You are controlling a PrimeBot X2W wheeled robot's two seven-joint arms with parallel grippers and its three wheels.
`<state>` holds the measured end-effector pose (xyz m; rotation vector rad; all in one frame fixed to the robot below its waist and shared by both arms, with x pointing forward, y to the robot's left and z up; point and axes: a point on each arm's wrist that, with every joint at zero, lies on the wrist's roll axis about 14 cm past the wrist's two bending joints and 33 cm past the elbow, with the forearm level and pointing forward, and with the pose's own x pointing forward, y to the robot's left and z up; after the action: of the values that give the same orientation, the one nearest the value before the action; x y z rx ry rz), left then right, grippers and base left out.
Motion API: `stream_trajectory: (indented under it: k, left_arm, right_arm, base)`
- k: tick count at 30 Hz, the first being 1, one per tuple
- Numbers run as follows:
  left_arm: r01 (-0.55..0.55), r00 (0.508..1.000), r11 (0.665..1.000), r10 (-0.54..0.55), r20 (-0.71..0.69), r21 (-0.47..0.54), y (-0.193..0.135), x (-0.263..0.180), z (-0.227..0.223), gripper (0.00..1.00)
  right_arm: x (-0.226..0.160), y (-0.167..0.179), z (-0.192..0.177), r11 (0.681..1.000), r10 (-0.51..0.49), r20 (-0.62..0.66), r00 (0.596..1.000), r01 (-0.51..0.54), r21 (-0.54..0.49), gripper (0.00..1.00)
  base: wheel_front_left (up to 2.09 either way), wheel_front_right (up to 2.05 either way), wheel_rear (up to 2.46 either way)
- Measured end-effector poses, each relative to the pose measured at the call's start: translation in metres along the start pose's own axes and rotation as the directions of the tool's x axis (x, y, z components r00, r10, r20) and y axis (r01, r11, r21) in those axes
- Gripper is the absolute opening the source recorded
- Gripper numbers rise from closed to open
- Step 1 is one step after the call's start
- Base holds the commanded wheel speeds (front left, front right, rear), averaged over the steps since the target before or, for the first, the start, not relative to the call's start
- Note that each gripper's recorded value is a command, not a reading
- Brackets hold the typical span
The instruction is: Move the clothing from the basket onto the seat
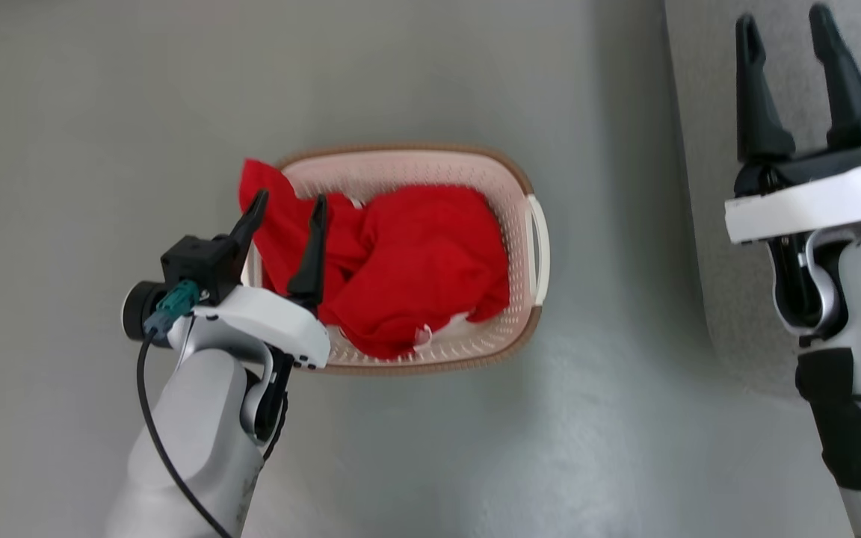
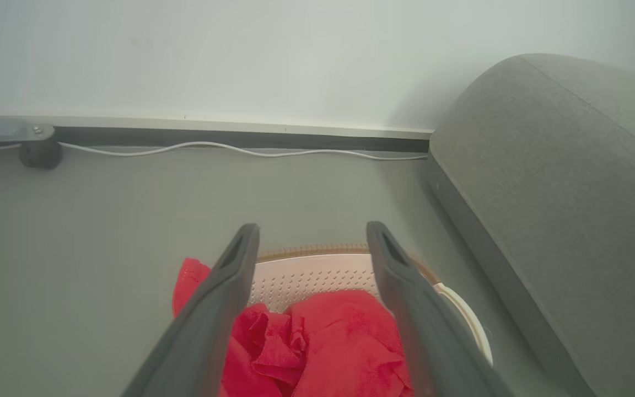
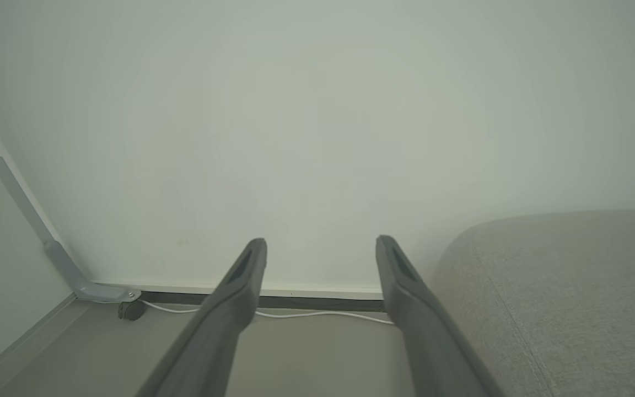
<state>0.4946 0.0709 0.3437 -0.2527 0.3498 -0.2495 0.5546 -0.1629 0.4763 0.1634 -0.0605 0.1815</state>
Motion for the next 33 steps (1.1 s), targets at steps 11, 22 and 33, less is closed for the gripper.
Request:
stream_trajectory:
  k: [11,22,33]
  left_arm:
    - [0.106,0.976,0.994,-0.11,-0.188,-0.029,-0.017,0.056,-0.087,1.0]
    - [0.259,0.897,0.966,-0.245,-0.367,-0.011,-0.039,0.087,-0.172,1.0]
    - [0.375,0.802,0.926,-0.307,-0.513,0.033,-0.051,0.088,-0.228,1.0]
  right_arm:
    - [0.03,-0.011,-0.055,1.0,0.011,-0.042,0.999,-0.01,0.013,1.0]
    - [0.033,-0.025,-0.11,1.0,-0.009,-0.114,0.993,0.012,0.027,1.0]
    - [0.024,-0.035,-0.135,0.999,-0.032,-0.164,0.986,0.037,0.026,1.0]
  base:
    - [0.0,0.0,0.0]
    - [0.0,0.0,0.0]
    - [0.0,0.0,0.0]
